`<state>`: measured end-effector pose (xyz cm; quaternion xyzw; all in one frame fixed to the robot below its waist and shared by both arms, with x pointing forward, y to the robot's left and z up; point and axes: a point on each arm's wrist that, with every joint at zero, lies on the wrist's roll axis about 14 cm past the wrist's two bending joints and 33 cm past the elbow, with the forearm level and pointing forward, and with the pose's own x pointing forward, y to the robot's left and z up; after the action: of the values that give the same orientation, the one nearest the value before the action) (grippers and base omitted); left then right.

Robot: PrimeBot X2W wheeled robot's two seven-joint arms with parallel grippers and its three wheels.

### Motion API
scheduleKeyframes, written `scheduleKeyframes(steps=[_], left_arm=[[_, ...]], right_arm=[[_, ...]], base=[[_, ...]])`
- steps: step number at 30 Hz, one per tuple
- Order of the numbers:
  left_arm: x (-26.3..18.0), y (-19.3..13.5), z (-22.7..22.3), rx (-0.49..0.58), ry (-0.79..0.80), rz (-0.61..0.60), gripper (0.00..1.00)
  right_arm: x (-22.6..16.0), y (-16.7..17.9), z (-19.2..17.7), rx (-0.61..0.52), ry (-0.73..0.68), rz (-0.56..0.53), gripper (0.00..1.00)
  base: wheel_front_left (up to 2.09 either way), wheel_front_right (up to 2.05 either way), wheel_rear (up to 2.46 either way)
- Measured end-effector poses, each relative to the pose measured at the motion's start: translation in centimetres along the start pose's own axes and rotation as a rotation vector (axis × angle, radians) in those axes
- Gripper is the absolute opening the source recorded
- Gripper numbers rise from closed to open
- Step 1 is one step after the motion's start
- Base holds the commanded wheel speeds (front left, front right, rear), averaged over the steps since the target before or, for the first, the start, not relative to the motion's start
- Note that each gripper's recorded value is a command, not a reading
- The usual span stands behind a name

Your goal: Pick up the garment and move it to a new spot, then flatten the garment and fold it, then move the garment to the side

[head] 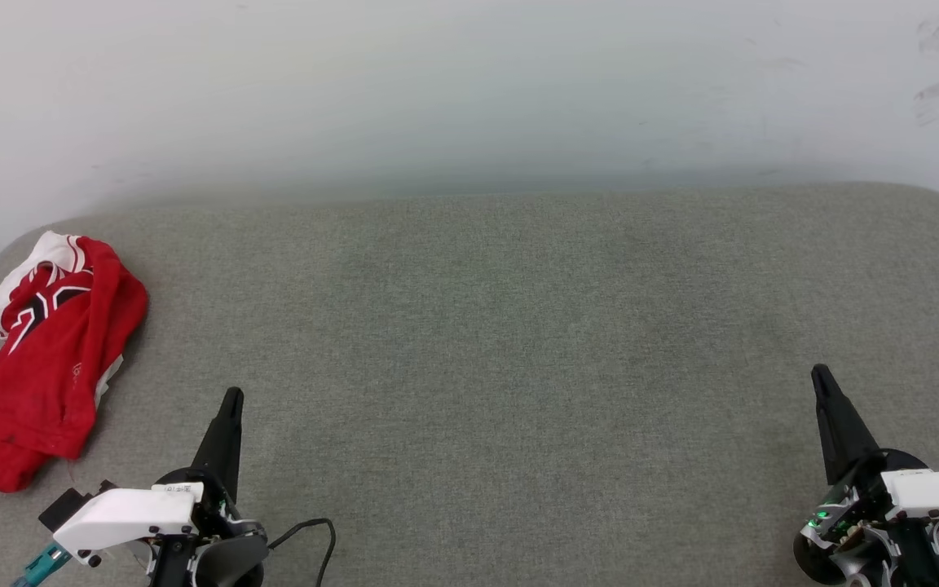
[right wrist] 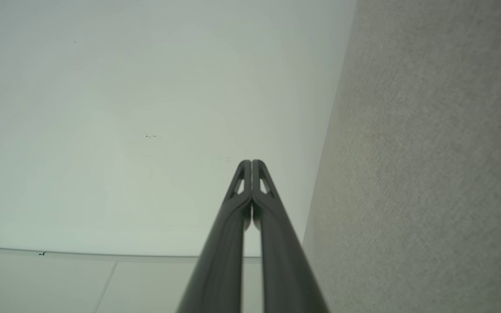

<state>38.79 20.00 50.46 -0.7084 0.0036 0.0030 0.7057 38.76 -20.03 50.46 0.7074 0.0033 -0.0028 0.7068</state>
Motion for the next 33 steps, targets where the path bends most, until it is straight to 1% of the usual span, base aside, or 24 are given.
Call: scheduleKeyframes(steps=[33], left_arm=[[0.0, 0.0, -0.01, 0.0, 0.0, 0.0, 0.0]], right_arm=[[0.0, 0.0, 0.0, 0.0, 0.0, 0.0, 0.0]], base=[[0.0, 0.0, 0.0]])
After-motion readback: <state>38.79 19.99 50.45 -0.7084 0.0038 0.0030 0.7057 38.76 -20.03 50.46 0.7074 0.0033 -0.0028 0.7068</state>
